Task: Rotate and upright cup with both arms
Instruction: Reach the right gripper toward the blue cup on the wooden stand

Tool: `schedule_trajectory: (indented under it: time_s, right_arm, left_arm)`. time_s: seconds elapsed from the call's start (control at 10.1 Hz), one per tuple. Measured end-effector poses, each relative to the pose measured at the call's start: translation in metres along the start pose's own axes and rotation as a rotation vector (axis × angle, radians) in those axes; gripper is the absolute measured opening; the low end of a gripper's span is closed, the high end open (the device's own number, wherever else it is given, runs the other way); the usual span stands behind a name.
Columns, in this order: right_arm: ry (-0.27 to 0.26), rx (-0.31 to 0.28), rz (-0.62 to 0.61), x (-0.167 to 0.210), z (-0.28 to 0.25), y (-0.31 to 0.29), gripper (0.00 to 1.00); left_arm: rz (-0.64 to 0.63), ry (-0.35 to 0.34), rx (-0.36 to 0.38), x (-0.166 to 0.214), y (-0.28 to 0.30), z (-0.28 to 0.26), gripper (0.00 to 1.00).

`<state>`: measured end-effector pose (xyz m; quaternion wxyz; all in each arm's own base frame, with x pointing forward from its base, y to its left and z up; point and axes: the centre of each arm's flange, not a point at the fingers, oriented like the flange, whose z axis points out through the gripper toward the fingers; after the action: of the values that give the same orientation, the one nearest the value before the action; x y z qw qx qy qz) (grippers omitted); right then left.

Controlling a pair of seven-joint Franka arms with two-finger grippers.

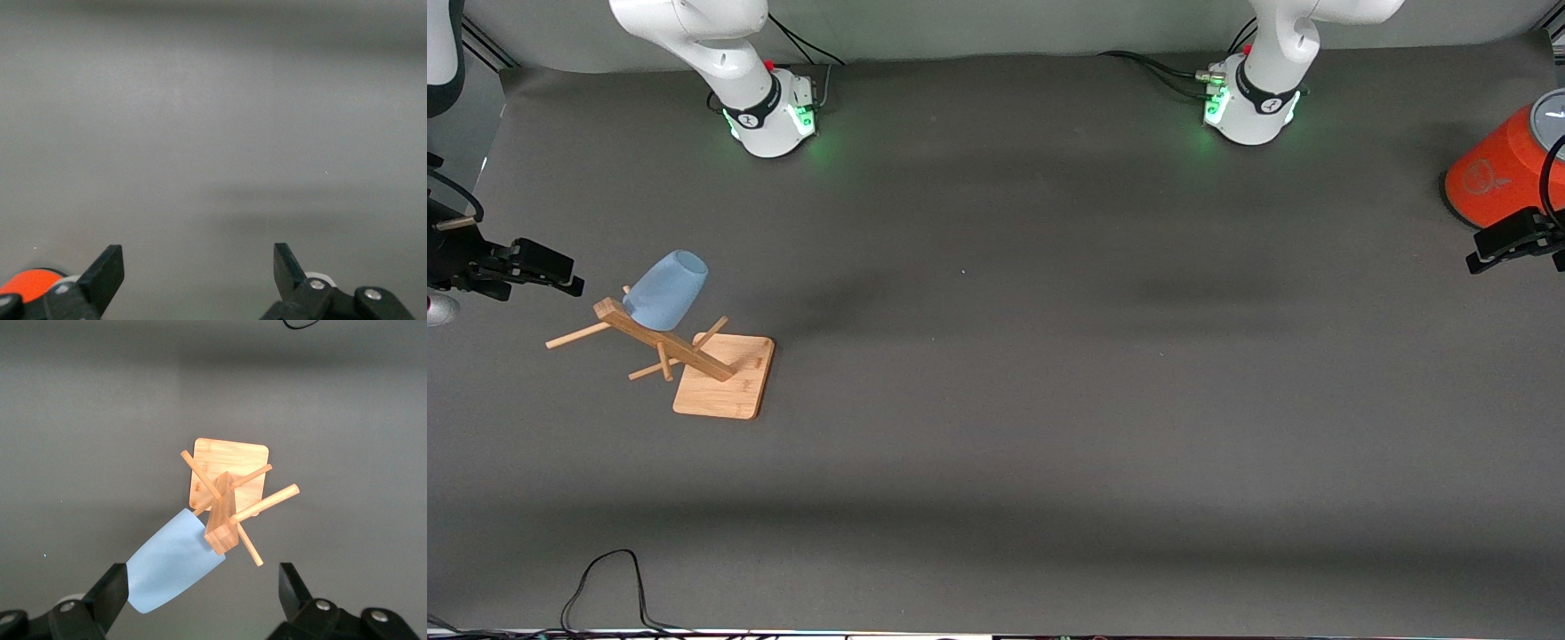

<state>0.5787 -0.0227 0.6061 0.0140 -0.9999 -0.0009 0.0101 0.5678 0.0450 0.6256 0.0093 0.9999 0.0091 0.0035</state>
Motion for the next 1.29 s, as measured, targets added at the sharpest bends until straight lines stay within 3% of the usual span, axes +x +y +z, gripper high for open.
schedule_trajectory:
  time_s: [0.7,1.09,1.29]
  right_arm:
    - [-0.007,-0.028,-0.002,-0.001,0.001,0.0,1.0]
    - [-0.072,-0.027,0.021,-0.011,0.009,-0.008,1.0]
    - [-0.081,-0.031,0.064,-0.03,0.013,-0.028,1.0]
  left_arm:
    - [0.002,0.021,0.001,0.001,0.0,-0.007,1.0]
    - [0.004,0.031,0.002,0.002,0.001,-0.008,1.0]
    - [0.005,0.031,0.002,0.002,0.002,-0.008,1.0]
